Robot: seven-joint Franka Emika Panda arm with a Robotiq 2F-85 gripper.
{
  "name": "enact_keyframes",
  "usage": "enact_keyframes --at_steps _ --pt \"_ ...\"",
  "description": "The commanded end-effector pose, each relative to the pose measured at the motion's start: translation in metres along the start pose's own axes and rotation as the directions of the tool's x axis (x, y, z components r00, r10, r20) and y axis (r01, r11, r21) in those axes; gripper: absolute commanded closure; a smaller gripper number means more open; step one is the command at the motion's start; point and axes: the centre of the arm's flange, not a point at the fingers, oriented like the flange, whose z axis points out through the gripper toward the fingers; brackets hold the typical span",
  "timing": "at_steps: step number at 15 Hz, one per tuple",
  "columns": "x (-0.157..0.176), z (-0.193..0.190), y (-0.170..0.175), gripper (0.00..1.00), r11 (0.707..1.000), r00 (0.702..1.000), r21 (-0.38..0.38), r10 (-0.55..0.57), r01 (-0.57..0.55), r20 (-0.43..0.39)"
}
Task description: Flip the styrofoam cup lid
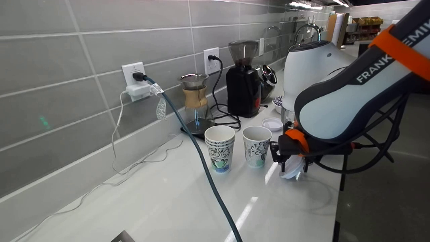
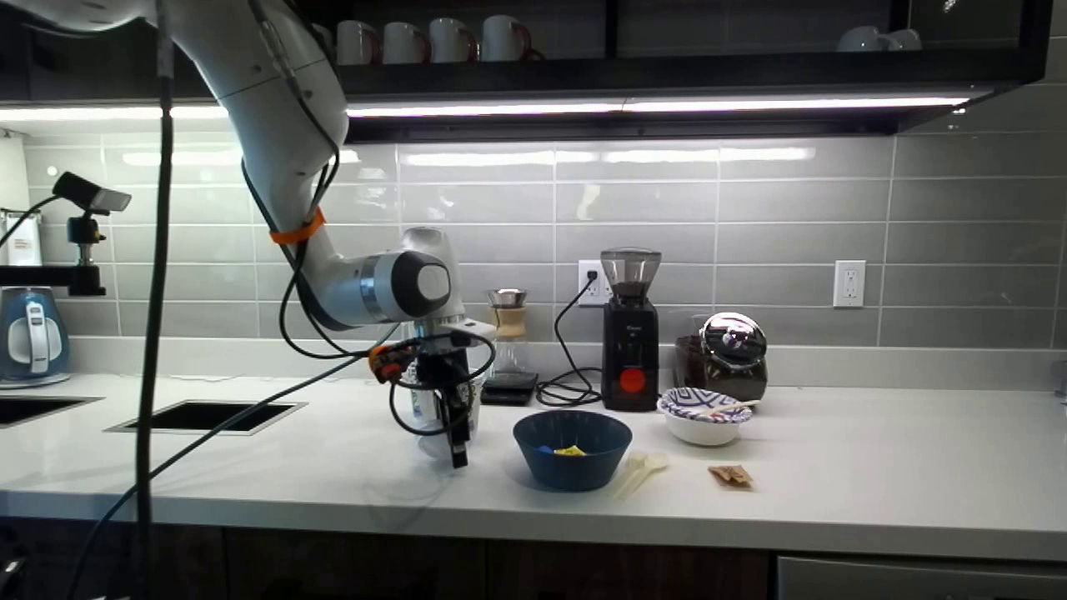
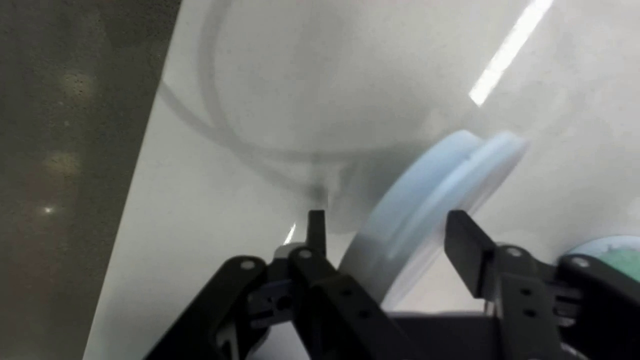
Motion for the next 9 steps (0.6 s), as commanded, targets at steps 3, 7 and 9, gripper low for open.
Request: enact_keyframes --at_steps 3,7,9 --pt "-0.005 -0.014 0.000 0.82 0.999 1.000 0.029 -0.016 0.016 -0.003" --pt "-0.009 -0.036 0.005 1.00 1.000 1.000 0.013 -0.011 0.011 0.020" --pt "-0.014 -0.048 0.011 1.00 1.000 0.999 -0.025 -0.005 0.006 0.037"
